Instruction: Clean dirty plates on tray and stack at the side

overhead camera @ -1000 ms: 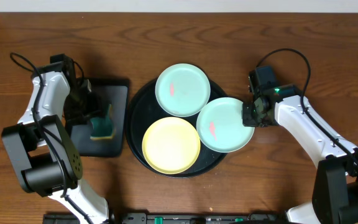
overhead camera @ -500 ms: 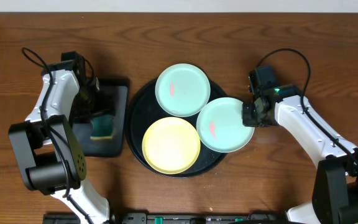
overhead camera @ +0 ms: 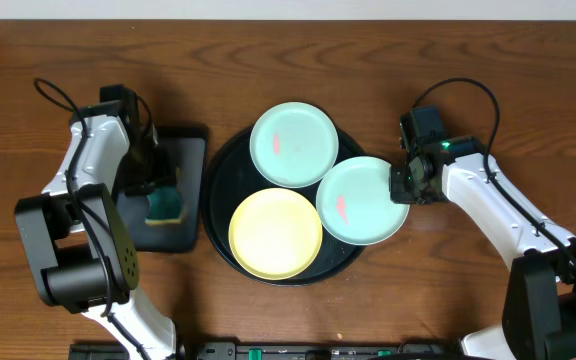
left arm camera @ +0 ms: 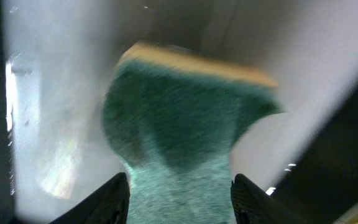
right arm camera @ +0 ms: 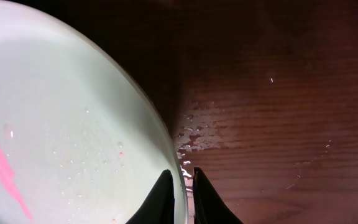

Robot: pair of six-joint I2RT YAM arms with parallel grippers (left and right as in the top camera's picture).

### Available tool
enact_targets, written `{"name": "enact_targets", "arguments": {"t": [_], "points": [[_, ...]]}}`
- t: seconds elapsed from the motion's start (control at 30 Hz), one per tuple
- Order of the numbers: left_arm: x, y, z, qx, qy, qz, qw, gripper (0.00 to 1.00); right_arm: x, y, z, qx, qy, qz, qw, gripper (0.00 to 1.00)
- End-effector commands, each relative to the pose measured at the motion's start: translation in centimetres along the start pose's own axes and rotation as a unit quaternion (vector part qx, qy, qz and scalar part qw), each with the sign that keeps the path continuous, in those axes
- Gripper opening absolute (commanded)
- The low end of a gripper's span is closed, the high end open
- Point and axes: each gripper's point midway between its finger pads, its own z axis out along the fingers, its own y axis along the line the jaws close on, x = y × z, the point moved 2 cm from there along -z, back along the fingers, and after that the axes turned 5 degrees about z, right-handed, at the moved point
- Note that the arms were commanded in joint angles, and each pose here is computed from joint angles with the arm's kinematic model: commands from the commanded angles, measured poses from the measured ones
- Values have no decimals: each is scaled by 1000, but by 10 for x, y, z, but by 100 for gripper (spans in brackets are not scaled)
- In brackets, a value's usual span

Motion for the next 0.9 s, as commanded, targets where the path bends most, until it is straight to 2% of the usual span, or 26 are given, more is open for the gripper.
{"name": "enact_targets", "arguments": {"t": [0.0,0.3,0.37,0.53,0.63,0.77,0.87], "points": [[3,13,4,-42,6,-17,999,56,0,-2,0,5,-2,4,1000,10],[4,7,7,-47,0,-11,999,57,1,0,0,4,-2,-1,1000,10],[1,6,-4,-45,-22,-11,999,61,2,2,0,3,-2,-3,1000,10],[2,3,-54,-40,-93,-28,994,64,2,1,0,4,-2,-3,1000,11],[7,2,-64,-38,-122,-28,991,64,3,4,-1,1,-2,-7,1000,12],[15,3,-35,-37,-117,-37,992,65,2,6,-1,0,-4,-8,1000,14],[18,4,-15,-36,-113,-35,992,65,2,6,-1,0,-5,-8,1000,20]]}}
